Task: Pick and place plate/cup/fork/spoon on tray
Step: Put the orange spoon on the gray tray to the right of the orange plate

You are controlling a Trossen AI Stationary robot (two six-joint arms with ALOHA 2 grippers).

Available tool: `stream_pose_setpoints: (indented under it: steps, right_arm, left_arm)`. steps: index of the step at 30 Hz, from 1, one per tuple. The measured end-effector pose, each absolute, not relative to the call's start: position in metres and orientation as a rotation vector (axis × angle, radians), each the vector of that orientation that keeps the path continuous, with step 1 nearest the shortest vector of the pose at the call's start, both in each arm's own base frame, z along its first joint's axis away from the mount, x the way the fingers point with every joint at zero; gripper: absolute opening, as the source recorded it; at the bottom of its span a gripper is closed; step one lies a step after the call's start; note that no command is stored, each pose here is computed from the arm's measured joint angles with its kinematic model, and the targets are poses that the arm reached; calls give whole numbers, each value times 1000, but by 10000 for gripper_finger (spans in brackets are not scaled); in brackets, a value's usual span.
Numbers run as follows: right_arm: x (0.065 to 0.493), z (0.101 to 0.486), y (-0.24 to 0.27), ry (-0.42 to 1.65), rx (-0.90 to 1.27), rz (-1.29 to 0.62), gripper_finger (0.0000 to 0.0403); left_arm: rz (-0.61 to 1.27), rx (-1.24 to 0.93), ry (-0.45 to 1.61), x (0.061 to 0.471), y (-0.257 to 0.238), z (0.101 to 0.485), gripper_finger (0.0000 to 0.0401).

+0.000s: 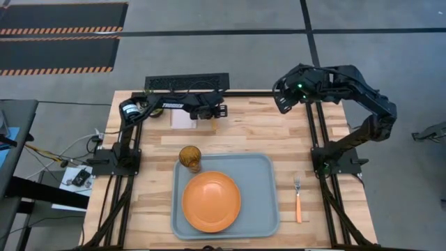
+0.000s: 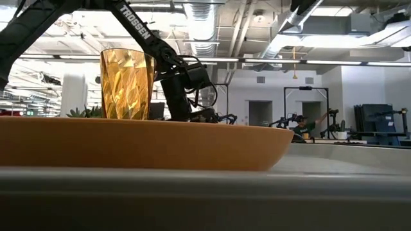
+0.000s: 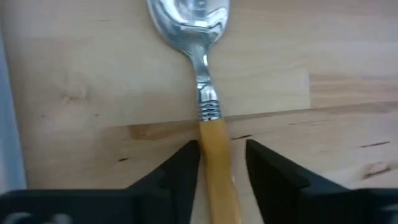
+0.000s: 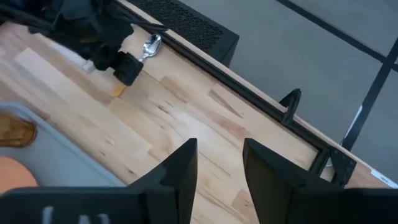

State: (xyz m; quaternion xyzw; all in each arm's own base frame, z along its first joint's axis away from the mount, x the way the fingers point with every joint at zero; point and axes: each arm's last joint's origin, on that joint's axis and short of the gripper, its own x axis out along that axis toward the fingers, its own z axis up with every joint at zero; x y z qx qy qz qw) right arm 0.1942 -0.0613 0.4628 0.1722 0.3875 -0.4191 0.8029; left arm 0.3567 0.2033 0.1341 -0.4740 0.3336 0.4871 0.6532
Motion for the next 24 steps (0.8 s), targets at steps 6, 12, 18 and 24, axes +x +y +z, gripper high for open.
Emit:
stream_pose_setpoints:
  steps: [6, 12, 18, 24]
  right_arm:
    - [196, 463, -55, 834, 355, -869, 145]
    - [196, 463, -52, 829, 342, -863, 138]
    - [180, 471, -50, 796, 329, -853, 127]
    - [153, 480, -58, 778, 324, -822, 118]
  left_arm:
    - [1073, -1048, 805, 356, 204, 130, 43]
    - [1022, -1063, 768, 360, 206, 132, 5]
    - [943, -1072, 743, 363, 203, 140, 3]
    - [818, -1049, 739, 369, 187, 161, 3]
